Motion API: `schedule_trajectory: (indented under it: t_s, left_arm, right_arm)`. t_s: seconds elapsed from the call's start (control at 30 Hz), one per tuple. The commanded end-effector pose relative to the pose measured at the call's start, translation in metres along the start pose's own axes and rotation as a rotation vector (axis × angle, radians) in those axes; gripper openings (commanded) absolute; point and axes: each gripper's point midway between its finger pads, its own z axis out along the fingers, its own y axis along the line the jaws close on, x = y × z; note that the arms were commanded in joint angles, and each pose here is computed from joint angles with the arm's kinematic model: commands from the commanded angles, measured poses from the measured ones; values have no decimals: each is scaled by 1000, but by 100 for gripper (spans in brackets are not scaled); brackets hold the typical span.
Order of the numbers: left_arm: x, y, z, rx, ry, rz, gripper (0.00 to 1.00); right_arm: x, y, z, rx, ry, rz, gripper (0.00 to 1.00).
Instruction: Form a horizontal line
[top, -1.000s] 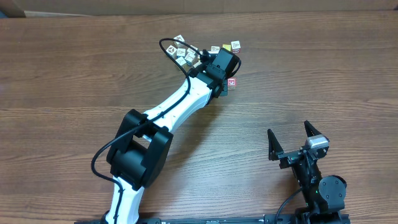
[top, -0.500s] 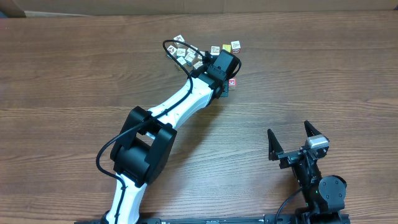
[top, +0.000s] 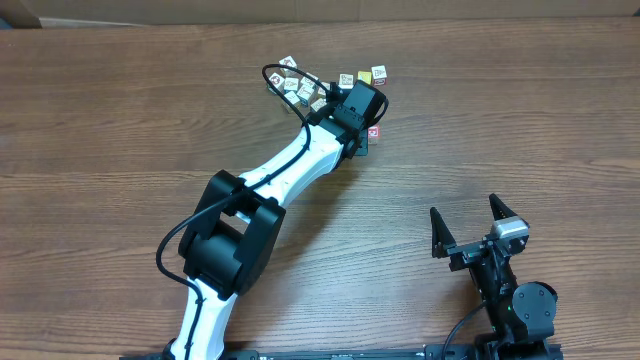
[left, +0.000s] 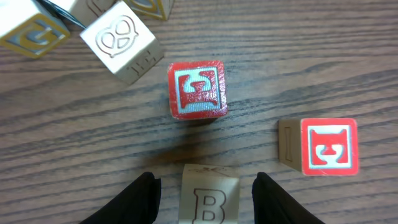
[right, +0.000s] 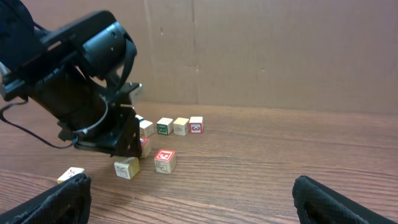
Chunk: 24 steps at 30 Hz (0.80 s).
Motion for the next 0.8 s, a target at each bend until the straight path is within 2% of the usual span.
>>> schedule_trajectory:
  t_s: [0.0,0.33,0.43,0.77]
  left_arm:
    - [6,-2,13,-2,20,25,45]
    - [4,-4,13,4,11,22,44]
    - [6,-6,13,15,18,23,39]
    - [11,-4,13,9,40,28,31]
  right_arm:
    - [2,0,0,0,-1,-4,100]
    - [2,0,0,0,-1,-4,100]
    - [2,0,0,0,-1,-4,100]
    - [2,0,0,0,-1,-4,100]
